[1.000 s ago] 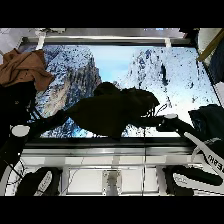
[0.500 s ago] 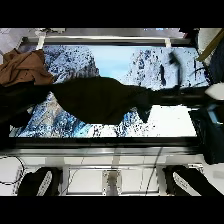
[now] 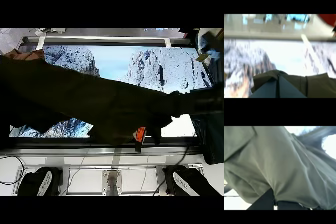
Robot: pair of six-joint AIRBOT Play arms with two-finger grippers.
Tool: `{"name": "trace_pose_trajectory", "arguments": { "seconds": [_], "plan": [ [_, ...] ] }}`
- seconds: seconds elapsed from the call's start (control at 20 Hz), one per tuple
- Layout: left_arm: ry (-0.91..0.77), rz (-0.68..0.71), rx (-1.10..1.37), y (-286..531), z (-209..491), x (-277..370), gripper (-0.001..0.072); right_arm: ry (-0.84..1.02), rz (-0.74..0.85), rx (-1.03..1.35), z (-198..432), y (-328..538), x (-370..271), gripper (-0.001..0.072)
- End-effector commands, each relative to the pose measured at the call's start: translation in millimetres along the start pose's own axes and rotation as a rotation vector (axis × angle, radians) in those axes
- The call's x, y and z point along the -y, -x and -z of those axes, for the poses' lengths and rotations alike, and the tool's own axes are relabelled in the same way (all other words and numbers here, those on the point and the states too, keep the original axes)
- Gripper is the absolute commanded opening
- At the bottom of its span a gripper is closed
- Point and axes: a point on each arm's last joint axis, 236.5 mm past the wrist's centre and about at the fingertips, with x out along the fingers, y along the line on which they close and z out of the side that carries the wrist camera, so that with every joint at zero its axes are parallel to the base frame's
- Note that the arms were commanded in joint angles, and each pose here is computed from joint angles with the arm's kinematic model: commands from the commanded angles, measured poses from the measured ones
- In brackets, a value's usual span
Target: Fold the clothes and pants, and hang the long-sleeved shirts on hangers.
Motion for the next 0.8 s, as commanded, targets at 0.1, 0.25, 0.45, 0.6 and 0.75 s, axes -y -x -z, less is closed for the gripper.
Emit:
{"name": "trace_pose_trajectory", "arguments": {
  "seconds": [0.1,0.25,0.45,0.6,0.75],
  "plan": [
    [0.093,0.044,-0.346,-131,75,-32,0.0008,-0.134,0.022,-0.194,-32,-66,93,0.0023],
    [0.144,0.054,-0.469,-229,133,-47,0.0008,-0.206,0.048,-0.12,-79,-129,177,0.0024],
    [0.2,0.046,-0.531,-320,204,-53,0.0009,-0.342,0.185,0.23,-161,-180,293,0.0056],
    [0.277,0.054,-0.469,-357,216,-49,0.0255,-0.371,0.259,0.594,-234,-149,331,0.0526],
    [0.289,0.04,-0.417,-351,192,-61,0.0701,-0.233,0.372,0.605,-249,-95,340,0.0517]
  ]
}}
